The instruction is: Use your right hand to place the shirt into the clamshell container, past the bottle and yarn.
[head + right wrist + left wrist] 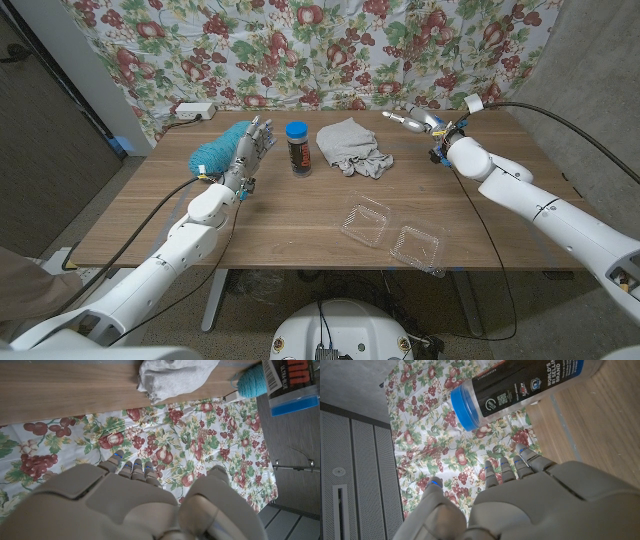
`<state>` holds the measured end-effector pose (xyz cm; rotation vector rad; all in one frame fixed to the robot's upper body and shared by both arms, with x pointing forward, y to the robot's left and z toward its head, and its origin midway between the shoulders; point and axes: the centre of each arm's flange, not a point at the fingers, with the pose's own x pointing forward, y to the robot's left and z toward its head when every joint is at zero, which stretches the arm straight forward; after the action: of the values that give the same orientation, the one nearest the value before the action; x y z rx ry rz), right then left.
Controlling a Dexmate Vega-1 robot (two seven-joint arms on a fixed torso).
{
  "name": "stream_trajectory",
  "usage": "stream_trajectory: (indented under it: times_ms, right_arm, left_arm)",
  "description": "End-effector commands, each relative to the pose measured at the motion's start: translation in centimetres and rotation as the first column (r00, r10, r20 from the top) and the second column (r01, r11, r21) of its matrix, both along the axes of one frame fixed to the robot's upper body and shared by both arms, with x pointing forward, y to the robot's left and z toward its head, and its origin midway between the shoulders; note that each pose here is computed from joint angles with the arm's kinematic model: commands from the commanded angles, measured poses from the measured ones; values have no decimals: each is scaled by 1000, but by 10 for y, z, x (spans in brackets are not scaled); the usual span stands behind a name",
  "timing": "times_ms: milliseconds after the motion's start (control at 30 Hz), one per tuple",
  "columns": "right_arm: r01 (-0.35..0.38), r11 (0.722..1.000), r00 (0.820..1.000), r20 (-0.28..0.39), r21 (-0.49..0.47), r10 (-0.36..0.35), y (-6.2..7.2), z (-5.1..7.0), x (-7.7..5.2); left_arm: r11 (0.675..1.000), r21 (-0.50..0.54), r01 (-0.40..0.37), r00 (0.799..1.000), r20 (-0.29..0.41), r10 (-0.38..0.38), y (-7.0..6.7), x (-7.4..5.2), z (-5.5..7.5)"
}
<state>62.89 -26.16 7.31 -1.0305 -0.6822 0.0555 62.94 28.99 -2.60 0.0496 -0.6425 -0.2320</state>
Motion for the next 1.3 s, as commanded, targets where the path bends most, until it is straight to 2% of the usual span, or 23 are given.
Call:
stream_trajectory:
  times_ms: [33, 400, 967, 1300]
  right_arm:
    - [17, 993, 1000, 21, -120, -14, 9, 11, 4]
    - [-6, 982, 1000, 18, -189, 9, 17, 17, 9]
    - [35, 928, 997, 71, -370, -9, 38, 29, 15]
    - [55, 913, 995, 97, -403, -17, 46, 34, 23]
  left_arm:
    - [1000, 4, 3, 1000, -4, -3, -4, 0, -1]
    - [1000, 0, 3, 1000, -6, -3, -4, 0, -2]
    - [1000, 0, 1, 1000, 0, -1, -5, -1, 1]
    - [1000, -1, 0, 1000, 3, 0, -6, -1, 2]
